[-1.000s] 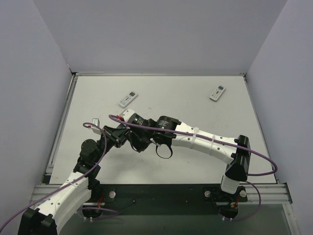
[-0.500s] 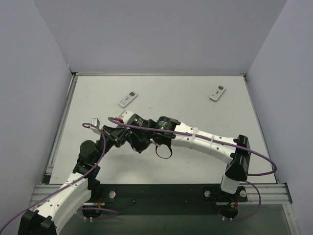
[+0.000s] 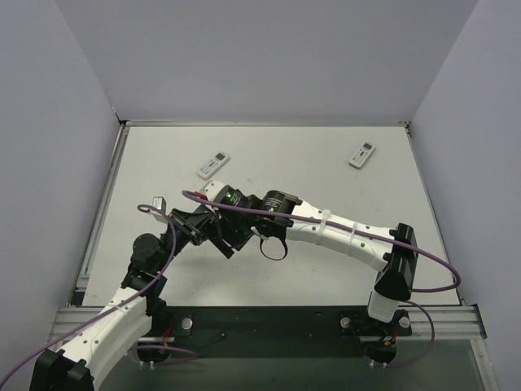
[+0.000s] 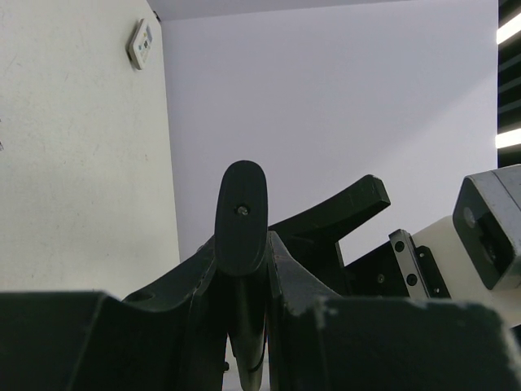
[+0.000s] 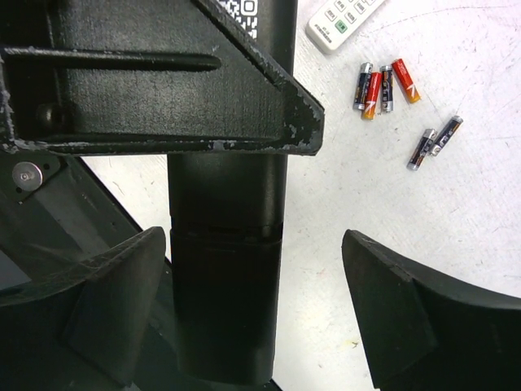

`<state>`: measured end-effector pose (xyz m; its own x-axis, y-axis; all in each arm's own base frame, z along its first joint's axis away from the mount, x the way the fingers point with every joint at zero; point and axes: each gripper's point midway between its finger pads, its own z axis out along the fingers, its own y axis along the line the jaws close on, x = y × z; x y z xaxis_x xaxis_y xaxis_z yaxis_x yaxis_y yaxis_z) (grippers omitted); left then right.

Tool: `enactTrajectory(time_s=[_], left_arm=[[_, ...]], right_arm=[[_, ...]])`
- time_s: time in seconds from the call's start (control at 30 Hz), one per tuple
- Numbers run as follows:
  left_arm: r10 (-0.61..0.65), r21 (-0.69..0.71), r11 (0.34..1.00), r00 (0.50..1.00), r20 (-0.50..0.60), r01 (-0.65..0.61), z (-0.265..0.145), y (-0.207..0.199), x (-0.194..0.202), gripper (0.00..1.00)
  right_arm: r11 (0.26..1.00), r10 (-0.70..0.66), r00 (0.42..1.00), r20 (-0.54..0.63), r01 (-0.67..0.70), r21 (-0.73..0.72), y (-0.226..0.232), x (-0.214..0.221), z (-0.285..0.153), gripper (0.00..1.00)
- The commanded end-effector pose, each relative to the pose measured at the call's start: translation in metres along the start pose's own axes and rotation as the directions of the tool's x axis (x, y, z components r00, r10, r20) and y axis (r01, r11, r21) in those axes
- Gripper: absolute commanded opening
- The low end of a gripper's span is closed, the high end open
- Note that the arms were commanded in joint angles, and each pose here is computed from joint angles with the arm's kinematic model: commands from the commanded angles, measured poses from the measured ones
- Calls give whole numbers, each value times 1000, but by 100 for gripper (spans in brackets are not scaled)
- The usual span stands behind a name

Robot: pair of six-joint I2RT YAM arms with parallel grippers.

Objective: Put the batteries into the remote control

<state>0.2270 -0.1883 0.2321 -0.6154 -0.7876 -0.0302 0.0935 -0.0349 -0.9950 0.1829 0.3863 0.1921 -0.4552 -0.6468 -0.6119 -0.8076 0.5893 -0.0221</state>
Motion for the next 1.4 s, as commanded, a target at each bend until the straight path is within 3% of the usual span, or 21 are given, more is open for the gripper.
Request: enactTrajectory(time_s=[0.0,0.23,0.3,0.53,0.63,0.7,0.77,0.9,1.17,1.37], left_arm=[[40,71,997,999,-15,-39,0,-24,3,0],[38,32,999,999,-17,-37,2,-12,2,0],[36,27,999,999,-26,-36,3,-10,4,0],[43,26,999,998,-52,-42,5,-14,7,0],[47,28,999,996,-82,-45,6,-16,12,0],[49,26,999,994,-101,-47,8,-18,14,0],[60,39,998,991,-118,-56,8,-24,17,0],[77,51,996,987,-140,-70,9,-30,20,0],[95,53,995,977,-192,-87,9,-33,27,0],[100,64,994,973,-207,-89,10,-36,30,0]], right_arm=[[1000,16,997,71,-15,-19,0,-21,-23,86],[996,-15,989,146,28,-86,5,-33,-57,93],[993,-32,985,168,50,-103,5,-32,-70,99],[954,-215,943,252,258,-151,4,-17,-110,99],[893,-371,886,276,423,-156,3,-3,-114,97],[792,-515,798,313,583,-184,9,11,-113,85],[699,-591,715,372,685,-206,17,16,-114,78],[618,-621,639,454,756,-217,29,17,-116,72],[536,-654,554,515,820,-201,40,6,-108,68],[513,-662,539,521,832,-209,45,3,-99,66]])
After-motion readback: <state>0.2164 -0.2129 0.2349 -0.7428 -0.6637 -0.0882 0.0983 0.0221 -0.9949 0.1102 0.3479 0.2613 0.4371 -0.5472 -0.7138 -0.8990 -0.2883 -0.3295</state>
